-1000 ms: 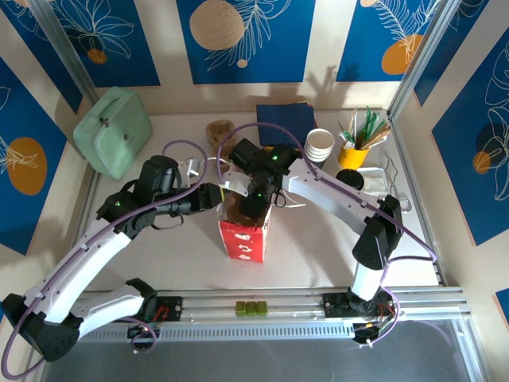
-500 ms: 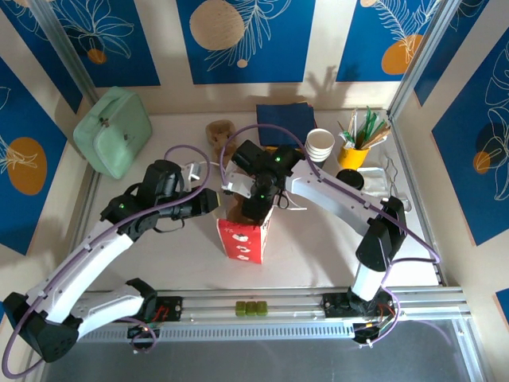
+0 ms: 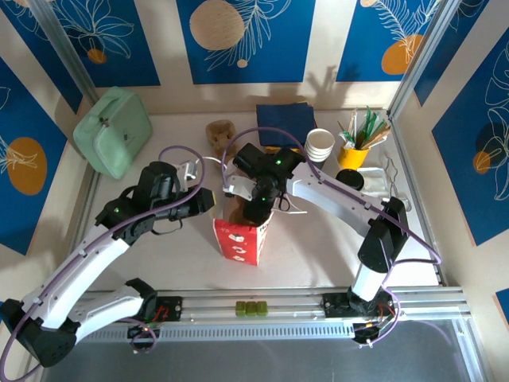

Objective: Pack the takeout coffee

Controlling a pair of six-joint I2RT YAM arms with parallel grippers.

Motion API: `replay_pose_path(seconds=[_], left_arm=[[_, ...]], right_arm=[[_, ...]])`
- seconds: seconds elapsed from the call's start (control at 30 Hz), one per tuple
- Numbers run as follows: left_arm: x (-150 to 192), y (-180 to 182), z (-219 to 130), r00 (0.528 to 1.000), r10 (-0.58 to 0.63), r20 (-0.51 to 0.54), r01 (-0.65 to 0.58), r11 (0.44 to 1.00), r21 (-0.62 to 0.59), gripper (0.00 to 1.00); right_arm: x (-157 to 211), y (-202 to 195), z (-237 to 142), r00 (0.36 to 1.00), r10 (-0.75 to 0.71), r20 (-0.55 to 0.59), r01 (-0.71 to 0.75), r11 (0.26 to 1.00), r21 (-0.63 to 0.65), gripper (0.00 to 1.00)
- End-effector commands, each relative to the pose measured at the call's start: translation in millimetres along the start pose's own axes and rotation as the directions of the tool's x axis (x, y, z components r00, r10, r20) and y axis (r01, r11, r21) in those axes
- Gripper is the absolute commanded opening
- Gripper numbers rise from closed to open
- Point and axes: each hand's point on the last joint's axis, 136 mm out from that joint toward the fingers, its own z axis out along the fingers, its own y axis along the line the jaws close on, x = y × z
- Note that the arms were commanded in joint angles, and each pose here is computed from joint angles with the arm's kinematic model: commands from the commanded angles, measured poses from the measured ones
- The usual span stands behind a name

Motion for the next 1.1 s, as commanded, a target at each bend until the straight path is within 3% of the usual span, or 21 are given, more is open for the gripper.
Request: replay_pose_path(seconds=[0.0, 1.07], left_arm=[[0, -7, -2, 1.000, 0.008, 0.008, -0.008, 0.999, 0.038, 0.10], [-2, -11, -2, 1.000, 0.005, 0.009, -0.005, 0.998, 0.056, 0.06]], right_arm=[[-3, 4, -1, 1.000, 0.009, 0.022, -0.008, 0.999, -0.036, 0.46], [9, 5, 48, 0.997, 0.024, -0.070, -0.030, 0.996, -0.084, 0.47]])
